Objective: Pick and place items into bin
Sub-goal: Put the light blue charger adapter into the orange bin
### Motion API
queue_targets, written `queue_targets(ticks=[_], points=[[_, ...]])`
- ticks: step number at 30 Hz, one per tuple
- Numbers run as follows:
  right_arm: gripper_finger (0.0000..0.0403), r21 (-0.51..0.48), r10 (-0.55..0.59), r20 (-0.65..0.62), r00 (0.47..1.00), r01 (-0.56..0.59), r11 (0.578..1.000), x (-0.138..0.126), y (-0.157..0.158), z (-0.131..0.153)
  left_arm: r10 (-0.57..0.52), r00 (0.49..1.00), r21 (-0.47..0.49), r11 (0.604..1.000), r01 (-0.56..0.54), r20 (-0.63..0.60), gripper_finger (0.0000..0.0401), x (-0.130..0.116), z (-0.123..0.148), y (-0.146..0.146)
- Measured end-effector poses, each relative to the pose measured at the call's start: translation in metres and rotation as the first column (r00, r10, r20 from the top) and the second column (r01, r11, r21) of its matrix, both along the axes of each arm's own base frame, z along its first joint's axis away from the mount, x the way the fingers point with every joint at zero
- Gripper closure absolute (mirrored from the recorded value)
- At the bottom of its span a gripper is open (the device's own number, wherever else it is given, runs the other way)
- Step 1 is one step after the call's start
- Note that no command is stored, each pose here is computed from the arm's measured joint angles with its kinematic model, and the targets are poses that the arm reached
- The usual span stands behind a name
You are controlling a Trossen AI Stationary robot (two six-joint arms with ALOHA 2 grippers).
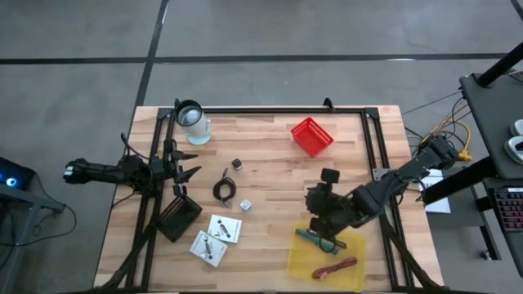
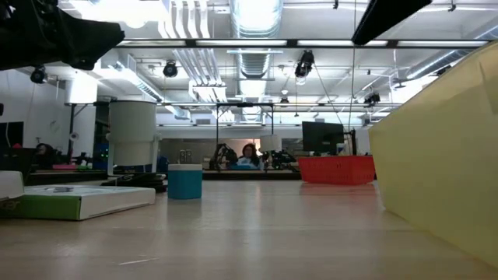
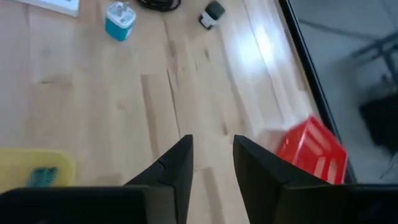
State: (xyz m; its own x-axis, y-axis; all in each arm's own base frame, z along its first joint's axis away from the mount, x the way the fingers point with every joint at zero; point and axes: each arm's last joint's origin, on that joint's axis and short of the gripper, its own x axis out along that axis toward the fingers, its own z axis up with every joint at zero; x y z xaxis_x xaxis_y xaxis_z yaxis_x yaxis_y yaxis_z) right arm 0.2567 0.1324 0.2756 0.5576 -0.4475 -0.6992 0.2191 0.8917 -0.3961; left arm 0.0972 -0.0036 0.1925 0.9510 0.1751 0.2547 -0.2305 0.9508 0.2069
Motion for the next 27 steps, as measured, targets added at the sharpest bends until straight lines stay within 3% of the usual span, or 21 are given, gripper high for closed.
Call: queue_targets(ticks=[3, 9, 15, 18, 21, 27], points=[[0.0309, -0.015, 0.089, -0.011, 0.996, -0.089, 0.996, 0.009, -0.004, -0.012, 0.000, 1.000, 0.000, 1.000, 0.000, 0.000, 0.0241, 0.000, 0.000, 0.000], [0.0314, 0.053, 0.249, 0.021, 0.968, -0.250, 0.967, 0.028, -0.021, -0.038, 0.000, 1.000, 0.000, 1.000, 0.000, 0.000, 0.0241, 0.000, 0.000, 0.000], [0.0302, 0.100, 0.371, 0.198, 0.907, -0.395, 0.913, 0.048, -0.045, -0.051, 0.000, 1.000, 0.000, 1.000, 0.000, 0.000, 0.0241, 0.000, 0.000, 0.000], [0.0293, 0.121, 0.380, 0.314, 0.870, -0.433, 0.893, 0.056, -0.059, -0.051, 0.000, 1.000, 0.000, 1.000, 0.000, 0.000, 0.0241, 0.000, 0.000, 0.000], [0.0282, 0.136, 0.329, 0.394, 0.858, -0.409, 0.902, 0.062, -0.071, -0.049, 0.000, 1.000, 0.000, 1.000, 0.000, 0.000, 0.0241, 0.000, 0.000, 0.000], [0.0253, 0.161, 0.262, 0.421, 0.869, -0.356, 0.921, 0.067, -0.084, -0.050, 0.000, 1.000, 0.000, 1.000, 0.000, 0.000, 0.0241, 0.000, 0.000, 0.000]])
